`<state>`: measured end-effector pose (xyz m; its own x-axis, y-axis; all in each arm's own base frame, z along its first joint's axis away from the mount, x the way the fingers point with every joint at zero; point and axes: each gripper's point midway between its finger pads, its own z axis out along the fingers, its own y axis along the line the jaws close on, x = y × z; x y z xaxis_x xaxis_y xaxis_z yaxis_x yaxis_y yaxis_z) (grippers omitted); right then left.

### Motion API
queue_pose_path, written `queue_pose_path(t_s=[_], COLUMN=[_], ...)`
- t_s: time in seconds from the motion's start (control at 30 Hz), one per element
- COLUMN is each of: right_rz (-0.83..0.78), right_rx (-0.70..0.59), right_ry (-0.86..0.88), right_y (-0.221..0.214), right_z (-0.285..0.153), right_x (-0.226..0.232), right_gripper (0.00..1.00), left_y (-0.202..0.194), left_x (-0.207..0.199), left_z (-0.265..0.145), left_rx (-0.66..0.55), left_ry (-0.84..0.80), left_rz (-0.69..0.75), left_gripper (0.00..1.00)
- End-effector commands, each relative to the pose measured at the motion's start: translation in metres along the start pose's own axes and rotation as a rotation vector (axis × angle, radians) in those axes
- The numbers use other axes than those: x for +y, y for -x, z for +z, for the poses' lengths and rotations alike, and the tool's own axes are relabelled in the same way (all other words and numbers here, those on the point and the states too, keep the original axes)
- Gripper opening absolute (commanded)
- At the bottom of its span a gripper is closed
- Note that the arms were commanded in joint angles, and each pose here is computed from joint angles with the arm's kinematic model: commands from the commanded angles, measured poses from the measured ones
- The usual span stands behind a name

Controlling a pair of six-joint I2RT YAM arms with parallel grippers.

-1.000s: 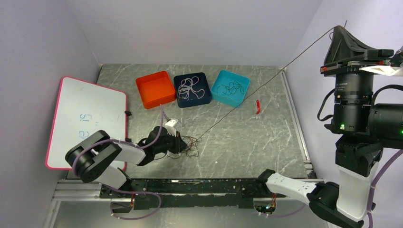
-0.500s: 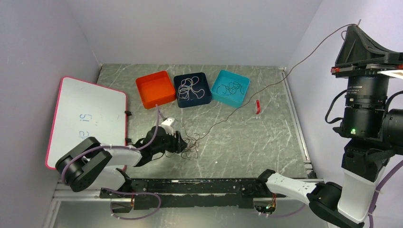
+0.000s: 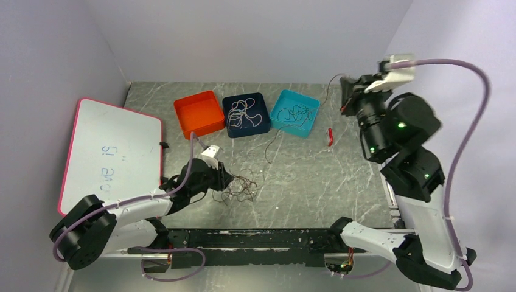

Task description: Untangle the cables

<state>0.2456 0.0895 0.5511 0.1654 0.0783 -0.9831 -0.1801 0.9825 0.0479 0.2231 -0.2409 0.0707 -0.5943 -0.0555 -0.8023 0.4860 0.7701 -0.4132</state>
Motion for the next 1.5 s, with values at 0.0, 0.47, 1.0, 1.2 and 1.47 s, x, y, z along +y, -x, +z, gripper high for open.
queue_pose_path(t_s=[0.0, 0.47, 1.0, 1.2, 1.47], right_rz=[0.085, 0.028, 0.232, 0.242, 0.263], right_rx=[0.200, 0.697, 0.821, 0.790, 0.677], right_ry=[-0.084, -0.363, -0.592, -0.659, -0.447], right_y=[-0.070, -0.284, -0.423, -0.411, -0.352], right_z=[-0.017, -0.047, -0.054, -0.053, -0.027], right_x=[-0.010, -0.023, -0.080, -0.101, -0.077], right_gripper=[0.00, 0.00, 0.14, 0.41, 0.53], left_y=[0.008, 0.025, 0.022, 0.021, 0.018], left_x=[0.002, -0.013, -0.023, -0.021, -0.021], left_z=[-0.001, 0.009, 0.018, 0.017, 0.017], left_rx=[-0.011, -0.004, 0.037, 0.038, 0.039], left_ry=[0.025, -0.017, -0.065, -0.057, -0.063], left_rz=[0.010, 0.037, 0.051, 0.055, 0.050], left_gripper=[0.22, 0.28, 0.47, 0.47, 0.47])
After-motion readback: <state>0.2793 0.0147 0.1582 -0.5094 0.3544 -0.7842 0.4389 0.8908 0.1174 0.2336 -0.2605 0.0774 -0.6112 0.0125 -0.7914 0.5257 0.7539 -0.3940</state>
